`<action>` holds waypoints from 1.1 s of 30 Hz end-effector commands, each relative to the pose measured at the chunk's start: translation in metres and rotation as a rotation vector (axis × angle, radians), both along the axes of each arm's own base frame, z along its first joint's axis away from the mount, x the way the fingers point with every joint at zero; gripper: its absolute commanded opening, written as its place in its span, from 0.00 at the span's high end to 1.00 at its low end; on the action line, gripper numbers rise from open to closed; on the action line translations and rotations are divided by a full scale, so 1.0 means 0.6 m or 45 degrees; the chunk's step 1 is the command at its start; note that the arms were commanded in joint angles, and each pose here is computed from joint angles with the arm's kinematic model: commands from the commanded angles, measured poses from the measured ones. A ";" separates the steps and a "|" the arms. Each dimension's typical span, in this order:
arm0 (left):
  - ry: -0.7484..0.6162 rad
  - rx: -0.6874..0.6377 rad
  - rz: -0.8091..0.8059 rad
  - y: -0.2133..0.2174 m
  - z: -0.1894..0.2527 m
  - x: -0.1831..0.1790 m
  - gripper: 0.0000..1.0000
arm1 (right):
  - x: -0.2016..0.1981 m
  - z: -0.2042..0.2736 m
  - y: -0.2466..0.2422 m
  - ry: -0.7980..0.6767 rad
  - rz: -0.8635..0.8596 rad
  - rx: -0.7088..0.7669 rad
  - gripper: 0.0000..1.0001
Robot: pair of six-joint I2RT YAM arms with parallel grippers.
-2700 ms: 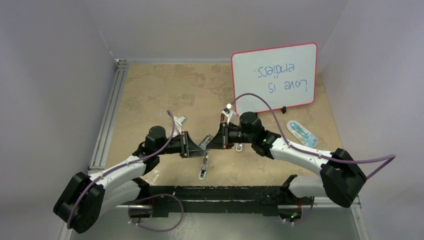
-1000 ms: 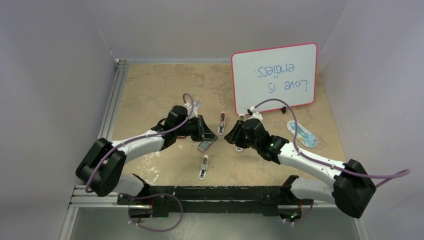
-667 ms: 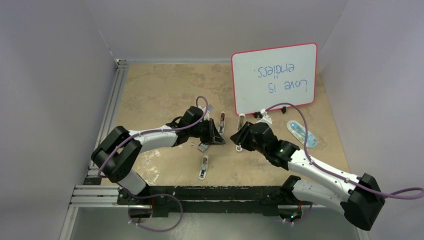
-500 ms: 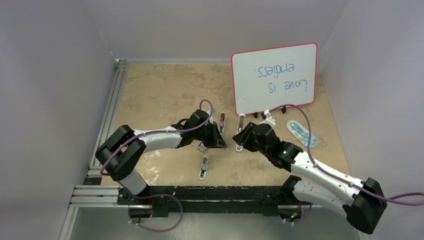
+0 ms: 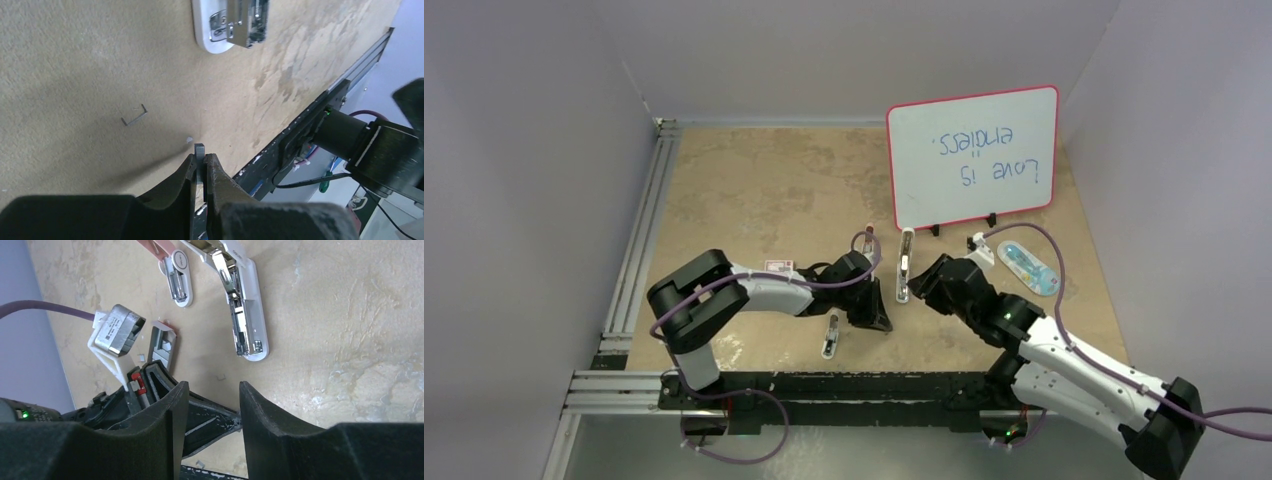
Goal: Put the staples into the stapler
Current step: Place the staple at the center of the board, then pick up the staple from the center of the board.
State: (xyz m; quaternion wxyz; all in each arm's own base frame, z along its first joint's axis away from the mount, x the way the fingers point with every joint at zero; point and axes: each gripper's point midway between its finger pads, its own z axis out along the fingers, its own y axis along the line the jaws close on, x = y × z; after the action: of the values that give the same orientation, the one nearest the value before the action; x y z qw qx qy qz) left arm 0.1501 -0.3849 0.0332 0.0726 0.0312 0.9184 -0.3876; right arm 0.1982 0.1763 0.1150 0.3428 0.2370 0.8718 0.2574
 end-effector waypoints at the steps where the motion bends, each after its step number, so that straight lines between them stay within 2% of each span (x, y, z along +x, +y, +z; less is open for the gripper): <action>1: -0.014 -0.081 -0.021 -0.032 0.026 0.004 0.91 | -0.001 -0.001 -0.022 -0.006 -0.086 0.003 0.56; 7: 0.048 -0.026 -0.010 -0.027 0.001 -0.003 0.86 | -0.004 -0.006 -0.016 0.012 -0.061 0.004 0.56; 14: -0.016 0.024 0.047 -0.010 0.014 0.011 0.71 | -0.012 -0.013 -0.003 0.048 0.011 -0.012 0.56; 20: -0.140 0.030 0.095 0.006 0.052 0.031 0.67 | -0.005 -0.033 0.008 0.077 0.074 -0.090 0.54; 24: -0.291 0.001 0.123 0.012 0.095 0.055 0.67 | -0.009 -0.060 0.021 0.138 0.157 -0.150 0.54; 29: -0.427 0.090 0.214 0.062 0.122 0.074 0.67 | -0.035 -0.095 0.030 0.272 0.234 -0.207 0.56; 33: -0.501 0.140 0.289 0.099 0.129 0.087 0.65 | -0.057 -0.101 0.052 0.348 0.238 -0.244 0.54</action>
State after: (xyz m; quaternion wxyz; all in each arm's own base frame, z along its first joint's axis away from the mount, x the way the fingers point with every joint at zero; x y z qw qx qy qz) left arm 0.1873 -0.3521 0.1068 0.2326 0.0153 0.9055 -0.3546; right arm 0.1682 0.1857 0.0404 0.2287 0.1598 0.9466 0.1618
